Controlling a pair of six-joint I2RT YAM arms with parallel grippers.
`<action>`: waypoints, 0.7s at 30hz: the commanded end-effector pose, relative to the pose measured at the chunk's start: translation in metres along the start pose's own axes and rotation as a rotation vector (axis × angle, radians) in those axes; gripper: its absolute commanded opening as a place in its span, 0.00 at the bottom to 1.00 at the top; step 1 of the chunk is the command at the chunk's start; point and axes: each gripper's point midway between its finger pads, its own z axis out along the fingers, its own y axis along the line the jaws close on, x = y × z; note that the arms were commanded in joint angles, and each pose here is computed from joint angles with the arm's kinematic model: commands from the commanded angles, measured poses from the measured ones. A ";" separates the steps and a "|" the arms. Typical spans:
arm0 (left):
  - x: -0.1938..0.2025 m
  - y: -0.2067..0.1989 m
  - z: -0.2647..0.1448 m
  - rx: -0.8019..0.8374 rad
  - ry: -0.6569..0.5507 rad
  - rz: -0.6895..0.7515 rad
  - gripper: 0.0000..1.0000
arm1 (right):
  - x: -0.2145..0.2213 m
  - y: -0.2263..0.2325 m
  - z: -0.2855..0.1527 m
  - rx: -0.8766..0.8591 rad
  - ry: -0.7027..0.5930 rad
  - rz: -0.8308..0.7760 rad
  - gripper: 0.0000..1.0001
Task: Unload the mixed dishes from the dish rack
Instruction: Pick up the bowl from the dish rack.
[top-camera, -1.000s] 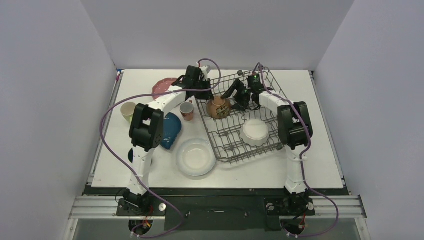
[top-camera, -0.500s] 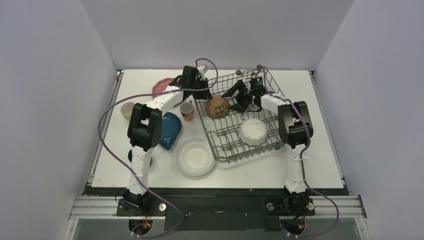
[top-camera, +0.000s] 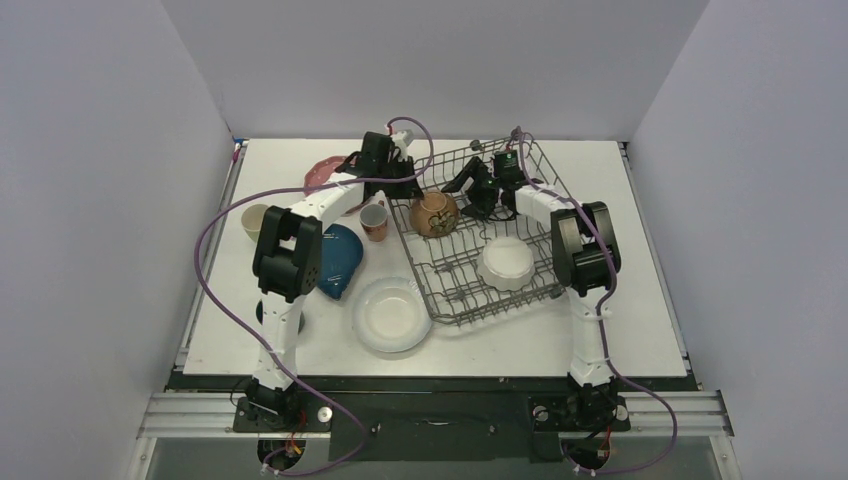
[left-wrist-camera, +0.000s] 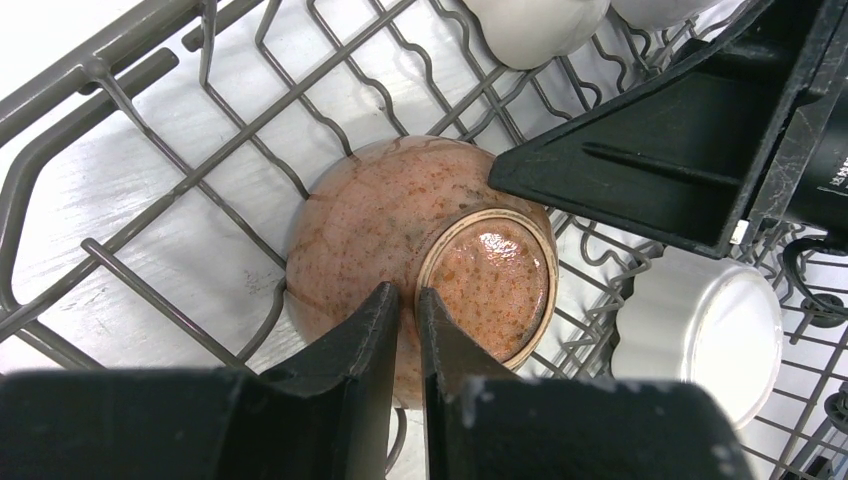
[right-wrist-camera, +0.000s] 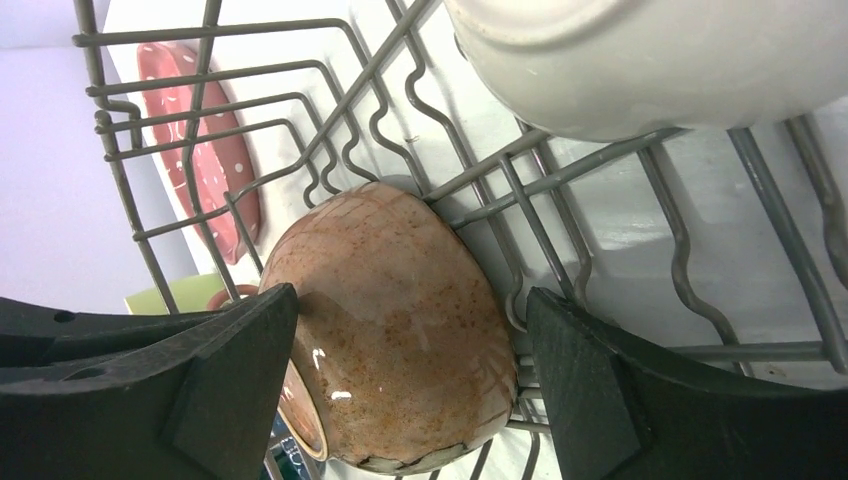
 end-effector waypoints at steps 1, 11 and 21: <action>0.061 0.068 -0.002 -0.190 0.182 -0.063 0.10 | 0.044 -0.027 0.019 0.030 0.124 -0.007 0.79; 0.064 0.076 -0.002 -0.185 0.192 -0.079 0.08 | -0.003 0.052 -0.047 -0.193 -0.032 -0.213 0.79; 0.065 0.096 -0.007 -0.282 0.192 -0.090 0.05 | 0.016 0.031 -0.042 -0.154 0.032 -0.119 0.79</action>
